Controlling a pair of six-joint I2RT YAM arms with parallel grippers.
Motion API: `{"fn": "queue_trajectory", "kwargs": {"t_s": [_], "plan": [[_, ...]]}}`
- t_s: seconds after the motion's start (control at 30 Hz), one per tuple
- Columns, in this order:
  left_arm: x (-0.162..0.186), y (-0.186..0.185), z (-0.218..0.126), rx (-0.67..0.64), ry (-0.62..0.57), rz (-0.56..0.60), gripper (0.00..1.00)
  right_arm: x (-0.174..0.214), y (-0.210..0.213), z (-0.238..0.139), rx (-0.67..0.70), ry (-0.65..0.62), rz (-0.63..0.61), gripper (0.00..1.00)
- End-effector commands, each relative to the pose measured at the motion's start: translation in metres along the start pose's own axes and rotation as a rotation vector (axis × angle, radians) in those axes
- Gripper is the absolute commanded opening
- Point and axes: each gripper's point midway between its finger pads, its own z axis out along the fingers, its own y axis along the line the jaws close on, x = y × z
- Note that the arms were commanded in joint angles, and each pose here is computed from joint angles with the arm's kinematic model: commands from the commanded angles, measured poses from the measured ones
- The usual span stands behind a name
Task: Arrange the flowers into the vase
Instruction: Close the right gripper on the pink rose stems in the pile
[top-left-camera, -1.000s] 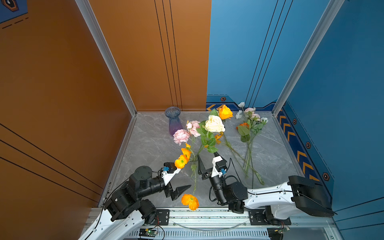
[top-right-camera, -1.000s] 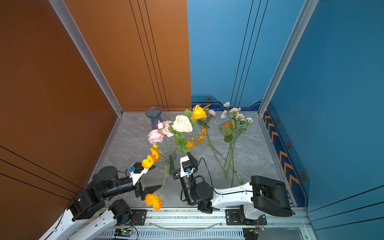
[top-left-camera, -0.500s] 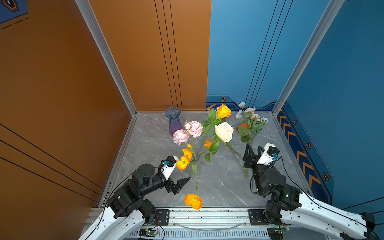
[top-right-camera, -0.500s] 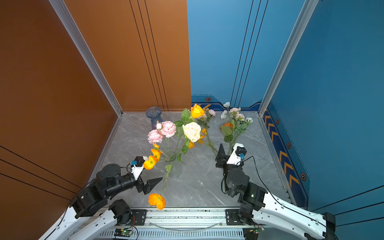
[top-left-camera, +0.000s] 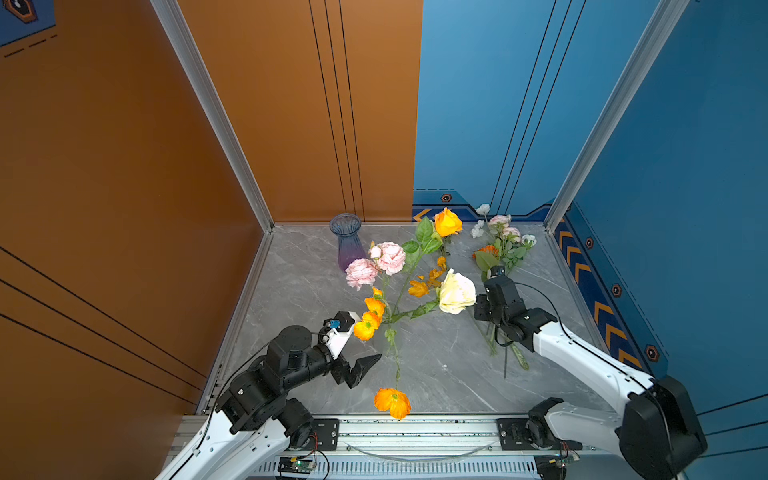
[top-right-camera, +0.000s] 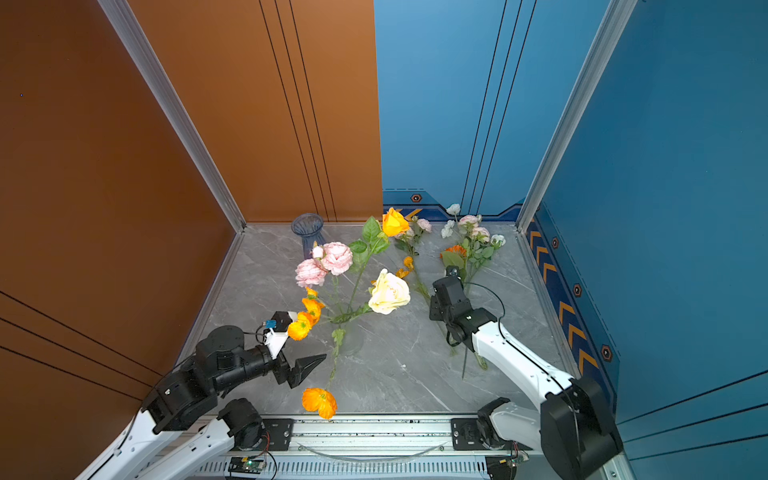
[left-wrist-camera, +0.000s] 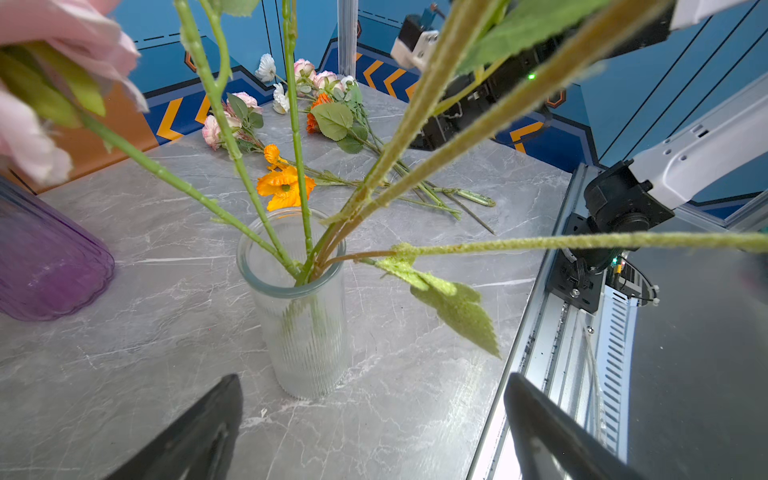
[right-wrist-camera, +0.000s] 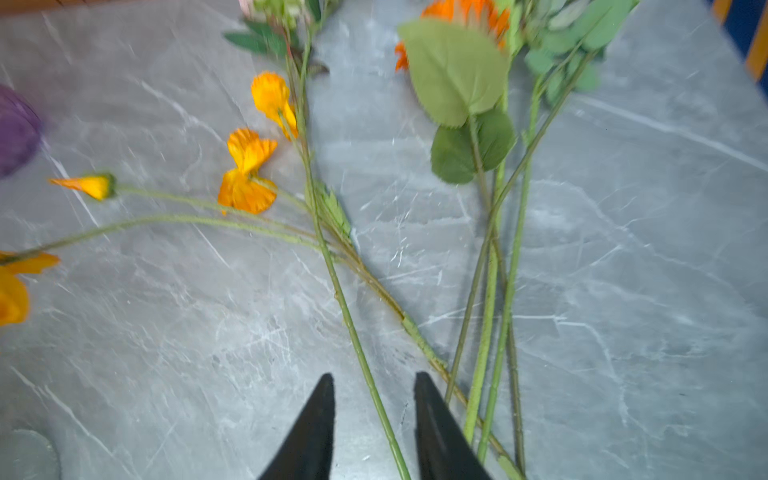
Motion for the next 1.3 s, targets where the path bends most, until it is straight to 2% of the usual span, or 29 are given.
{"fn": "queue_trajectory", "kwargs": {"t_s": [0.0,0.43,0.73,1.03,1.13,1.27], "plan": [[-0.014,-0.002,-0.007,0.006,-0.05,0.017,0.98,0.008,0.011,0.013,-0.036,0.106,-0.067,0.26],[-0.014,-0.002,-0.005,0.011,-0.049,0.015,0.98,0.031,0.016,0.066,0.003,0.276,-0.121,0.26],[-0.014,-0.002,-0.004,0.015,-0.044,0.015,0.98,0.033,0.013,0.081,0.037,0.298,-0.156,0.29],[-0.015,-0.003,-0.005,0.02,-0.052,0.014,0.98,0.045,0.016,0.094,0.024,0.351,-0.158,0.26],[-0.015,-0.003,-0.005,0.024,-0.05,0.013,0.98,0.049,0.017,0.095,0.017,0.366,-0.159,0.23],[-0.016,-0.003,-0.006,0.021,-0.058,0.015,0.98,0.048,0.016,0.095,0.026,0.364,-0.164,0.09]]}}
